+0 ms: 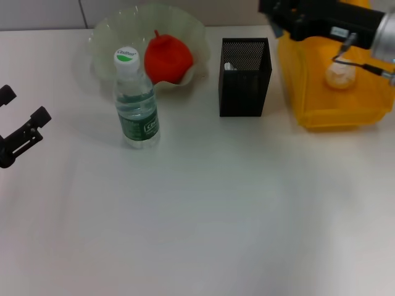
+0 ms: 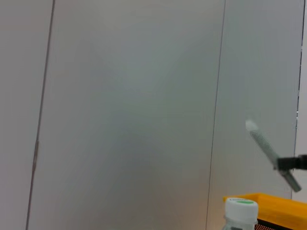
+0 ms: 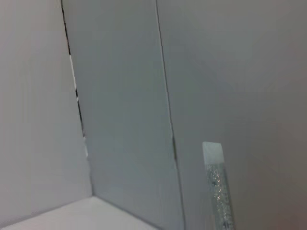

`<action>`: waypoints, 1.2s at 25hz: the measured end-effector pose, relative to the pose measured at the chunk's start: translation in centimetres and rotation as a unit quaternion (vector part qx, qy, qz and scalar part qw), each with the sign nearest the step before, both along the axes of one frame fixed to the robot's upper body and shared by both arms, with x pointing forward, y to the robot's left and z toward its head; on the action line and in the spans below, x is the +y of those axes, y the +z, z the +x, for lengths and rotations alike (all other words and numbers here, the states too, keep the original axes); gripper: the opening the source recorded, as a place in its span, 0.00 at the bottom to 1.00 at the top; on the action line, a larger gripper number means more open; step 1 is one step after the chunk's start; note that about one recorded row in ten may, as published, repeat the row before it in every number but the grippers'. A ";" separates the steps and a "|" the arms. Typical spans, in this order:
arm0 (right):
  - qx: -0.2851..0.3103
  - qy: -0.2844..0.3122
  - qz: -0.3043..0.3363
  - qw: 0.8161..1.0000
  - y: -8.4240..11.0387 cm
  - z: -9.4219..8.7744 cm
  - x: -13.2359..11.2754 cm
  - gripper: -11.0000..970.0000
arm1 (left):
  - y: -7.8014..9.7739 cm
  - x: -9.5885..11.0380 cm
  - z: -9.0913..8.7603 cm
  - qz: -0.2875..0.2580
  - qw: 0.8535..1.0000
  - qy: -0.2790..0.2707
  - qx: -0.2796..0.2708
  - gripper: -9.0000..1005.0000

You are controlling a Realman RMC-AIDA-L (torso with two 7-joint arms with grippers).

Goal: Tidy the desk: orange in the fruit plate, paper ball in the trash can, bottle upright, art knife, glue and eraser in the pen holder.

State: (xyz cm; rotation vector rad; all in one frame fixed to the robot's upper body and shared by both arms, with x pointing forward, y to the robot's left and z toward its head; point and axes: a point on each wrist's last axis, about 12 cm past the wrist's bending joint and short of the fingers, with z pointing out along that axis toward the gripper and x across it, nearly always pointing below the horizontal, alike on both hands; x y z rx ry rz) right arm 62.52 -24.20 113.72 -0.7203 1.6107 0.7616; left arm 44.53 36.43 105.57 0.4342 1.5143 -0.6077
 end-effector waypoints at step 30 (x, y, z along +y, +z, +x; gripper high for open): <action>0.043 -0.035 -0.071 0.996 -3.1 1.6 3.4 0.15 | 0.3 -0.8 1.2 -0.005 1.000 -0.008 -0.019 0.83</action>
